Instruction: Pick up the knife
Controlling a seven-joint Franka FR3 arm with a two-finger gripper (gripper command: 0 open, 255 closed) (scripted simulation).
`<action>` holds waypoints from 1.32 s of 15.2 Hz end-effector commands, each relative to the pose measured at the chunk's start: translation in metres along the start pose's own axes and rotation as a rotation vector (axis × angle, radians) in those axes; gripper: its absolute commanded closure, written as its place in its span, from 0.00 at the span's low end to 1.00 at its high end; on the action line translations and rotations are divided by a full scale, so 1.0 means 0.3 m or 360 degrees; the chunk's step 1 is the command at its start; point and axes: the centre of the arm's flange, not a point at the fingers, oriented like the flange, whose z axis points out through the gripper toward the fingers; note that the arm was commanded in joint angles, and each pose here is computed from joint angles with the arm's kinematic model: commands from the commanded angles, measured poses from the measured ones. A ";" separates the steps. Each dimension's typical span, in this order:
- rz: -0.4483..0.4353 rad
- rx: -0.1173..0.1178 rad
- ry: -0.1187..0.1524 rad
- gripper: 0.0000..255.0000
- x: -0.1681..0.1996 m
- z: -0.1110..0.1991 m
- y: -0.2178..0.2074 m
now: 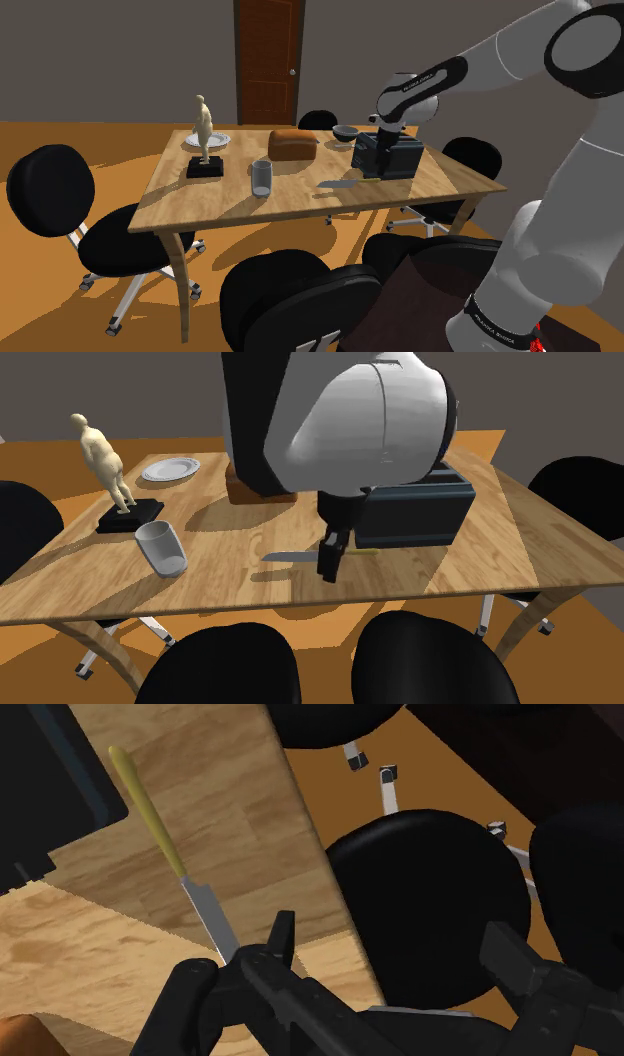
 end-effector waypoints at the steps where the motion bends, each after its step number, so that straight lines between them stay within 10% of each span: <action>1: -0.0091 0.0005 0.0003 0.00 0.012 0.053 0.070; 14: -0.0626 0.0050 0.0019 0.00 0.218 0.389 0.496; 20: -0.0654 0.0052 0.0020 0.00 0.232 0.495 0.513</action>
